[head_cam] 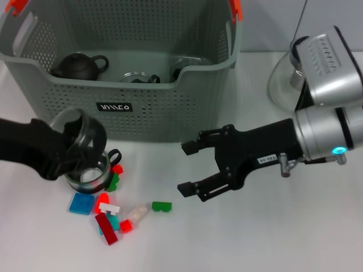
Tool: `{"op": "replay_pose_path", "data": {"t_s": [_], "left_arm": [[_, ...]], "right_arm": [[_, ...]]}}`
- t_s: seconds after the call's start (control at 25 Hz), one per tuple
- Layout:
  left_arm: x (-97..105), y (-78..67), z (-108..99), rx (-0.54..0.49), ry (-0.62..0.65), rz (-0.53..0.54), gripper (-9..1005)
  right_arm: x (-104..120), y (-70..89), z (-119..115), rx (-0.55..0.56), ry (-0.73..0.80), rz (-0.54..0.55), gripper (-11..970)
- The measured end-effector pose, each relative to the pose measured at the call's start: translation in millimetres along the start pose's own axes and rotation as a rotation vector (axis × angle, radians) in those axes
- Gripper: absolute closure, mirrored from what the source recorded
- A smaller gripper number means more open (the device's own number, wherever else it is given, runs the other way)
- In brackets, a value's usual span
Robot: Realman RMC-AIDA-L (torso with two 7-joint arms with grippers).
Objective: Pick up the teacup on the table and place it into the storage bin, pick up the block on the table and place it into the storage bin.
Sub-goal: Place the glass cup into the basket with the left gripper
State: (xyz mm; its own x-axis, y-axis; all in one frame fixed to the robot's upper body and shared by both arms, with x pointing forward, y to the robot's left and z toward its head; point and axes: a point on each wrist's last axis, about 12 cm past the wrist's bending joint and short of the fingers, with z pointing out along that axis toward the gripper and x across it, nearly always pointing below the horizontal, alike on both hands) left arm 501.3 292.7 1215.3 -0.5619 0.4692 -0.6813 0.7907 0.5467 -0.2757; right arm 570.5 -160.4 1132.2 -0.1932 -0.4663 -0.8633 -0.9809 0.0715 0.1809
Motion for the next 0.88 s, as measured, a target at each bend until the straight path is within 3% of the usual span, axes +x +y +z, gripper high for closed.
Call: {"op": "replay_pose_path", "data": {"t_s": [0.32, 0.52, 0.88], "left_arm": [[-27.9, 5.2, -12.0, 0.008, -0.102, 0.083, 954], [-58.3, 18.4, -8.6, 0.02, -0.163, 0.138, 955], [-107.0, 49.5, 9.5, -0.057, -0.273, 0.19, 955]], "right_arm": [[11.7, 4.7, -16.0, -0.016, -0.034, 0.07, 18], [13.0, 5.6, -22.1, -0.03, -0.028, 0.099, 18], [13.4, 6.2, -22.3, -0.031, -0.037, 0.105, 19]]}}
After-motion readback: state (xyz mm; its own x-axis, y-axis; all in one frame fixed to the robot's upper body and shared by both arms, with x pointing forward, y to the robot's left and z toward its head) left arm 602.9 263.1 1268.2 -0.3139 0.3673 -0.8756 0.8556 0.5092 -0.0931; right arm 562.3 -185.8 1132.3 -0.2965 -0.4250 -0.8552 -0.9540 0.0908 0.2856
